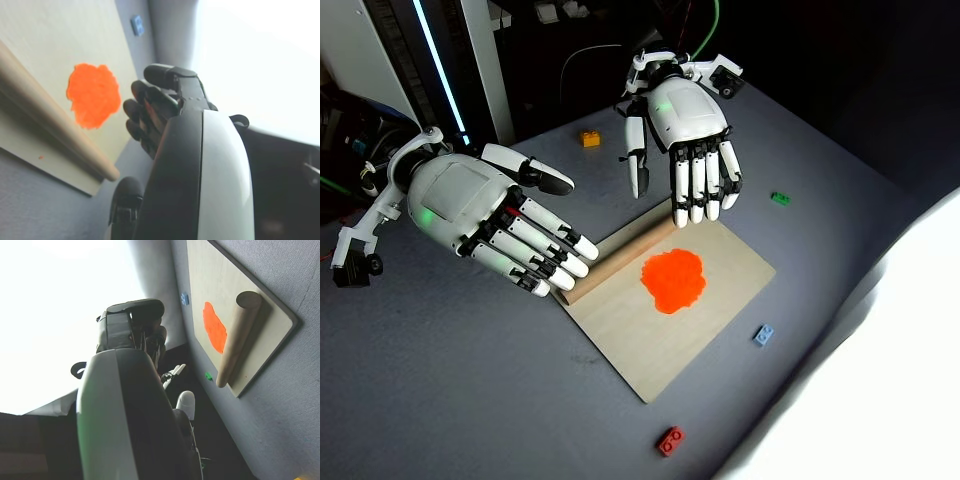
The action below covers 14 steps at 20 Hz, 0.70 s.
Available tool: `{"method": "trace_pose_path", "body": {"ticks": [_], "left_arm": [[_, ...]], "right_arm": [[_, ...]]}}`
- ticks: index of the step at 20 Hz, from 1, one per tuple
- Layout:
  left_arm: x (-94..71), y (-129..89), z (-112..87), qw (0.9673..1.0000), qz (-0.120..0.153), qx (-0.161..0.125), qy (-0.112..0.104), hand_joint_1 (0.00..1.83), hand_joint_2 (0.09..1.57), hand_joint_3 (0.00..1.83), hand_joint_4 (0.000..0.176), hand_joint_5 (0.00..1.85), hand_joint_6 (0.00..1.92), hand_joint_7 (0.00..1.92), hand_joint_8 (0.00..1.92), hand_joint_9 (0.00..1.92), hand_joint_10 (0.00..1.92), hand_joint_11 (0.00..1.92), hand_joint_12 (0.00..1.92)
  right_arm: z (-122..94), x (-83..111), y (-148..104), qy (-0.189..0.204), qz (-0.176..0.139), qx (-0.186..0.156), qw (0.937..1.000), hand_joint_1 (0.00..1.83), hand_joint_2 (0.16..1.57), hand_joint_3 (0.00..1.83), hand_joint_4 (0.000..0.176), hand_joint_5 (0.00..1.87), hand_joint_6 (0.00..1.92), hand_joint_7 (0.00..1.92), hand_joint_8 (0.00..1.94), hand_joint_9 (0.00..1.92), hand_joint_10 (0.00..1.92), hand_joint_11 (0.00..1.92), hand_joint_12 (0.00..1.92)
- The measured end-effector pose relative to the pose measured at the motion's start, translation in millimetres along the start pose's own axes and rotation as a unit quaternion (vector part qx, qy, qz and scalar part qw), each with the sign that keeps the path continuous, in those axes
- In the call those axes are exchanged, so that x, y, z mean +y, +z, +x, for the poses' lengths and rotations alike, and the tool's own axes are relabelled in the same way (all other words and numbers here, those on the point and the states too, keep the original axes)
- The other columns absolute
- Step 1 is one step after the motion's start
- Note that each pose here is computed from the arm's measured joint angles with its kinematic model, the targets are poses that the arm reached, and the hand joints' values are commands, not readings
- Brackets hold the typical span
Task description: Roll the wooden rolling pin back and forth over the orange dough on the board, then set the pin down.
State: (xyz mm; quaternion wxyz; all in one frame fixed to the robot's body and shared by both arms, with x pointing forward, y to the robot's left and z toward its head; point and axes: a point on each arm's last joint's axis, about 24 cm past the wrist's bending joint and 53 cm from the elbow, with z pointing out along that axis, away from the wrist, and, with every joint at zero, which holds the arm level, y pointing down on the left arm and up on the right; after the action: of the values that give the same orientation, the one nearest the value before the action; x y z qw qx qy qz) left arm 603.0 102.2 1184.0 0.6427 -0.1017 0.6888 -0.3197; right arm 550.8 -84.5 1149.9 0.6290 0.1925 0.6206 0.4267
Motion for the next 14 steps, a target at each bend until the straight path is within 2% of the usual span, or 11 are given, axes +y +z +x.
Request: {"method": "trace_pose_path", "body": {"ticks": [2, 9, 14], "left_arm": [[1.8, 1, -4.6, 0.9999, -0.001, -0.009, 0.003, 0.00, 1.30, 0.01, 0.000, 0.02, 0.00, 0.03, 0.00, 0.00, 0.00, 0.00, 0.08], [18.5, 0, 4.0, 0.9994, -0.033, -0.007, -0.009, 0.00, 1.30, 0.01, 0.000, 0.02, 0.00, 0.03, 0.00, 0.00, 0.00, 0.00, 0.08], [32.7, -7, 30.8, 0.9968, -0.055, 0.006, -0.059, 0.00, 1.30, 0.01, 0.000, 0.02, 0.00, 0.03, 0.00, 0.00, 0.00, 0.00, 0.07]], "right_arm": [[0, -0.4, 0, 0.000, 0.001, 0.001, 1.0000, 0.00, 1.30, 0.08, 0.000, 0.05, 0.06, 0.05, 0.00, 0.01, 0.00, 0.00, 0.00], [2, -3.1, 0, 0.001, 0.007, 0.004, 1.0000, 0.00, 1.30, 0.08, 0.000, 0.05, 0.06, 0.05, 0.00, 0.01, 0.00, 0.00, 0.00], [11, -13.1, 10, 0.021, 0.042, 0.011, 0.9988, 0.00, 1.31, 0.07, 0.000, 0.05, 0.05, 0.05, 0.00, 0.01, 0.00, 0.00, 0.00]]}}
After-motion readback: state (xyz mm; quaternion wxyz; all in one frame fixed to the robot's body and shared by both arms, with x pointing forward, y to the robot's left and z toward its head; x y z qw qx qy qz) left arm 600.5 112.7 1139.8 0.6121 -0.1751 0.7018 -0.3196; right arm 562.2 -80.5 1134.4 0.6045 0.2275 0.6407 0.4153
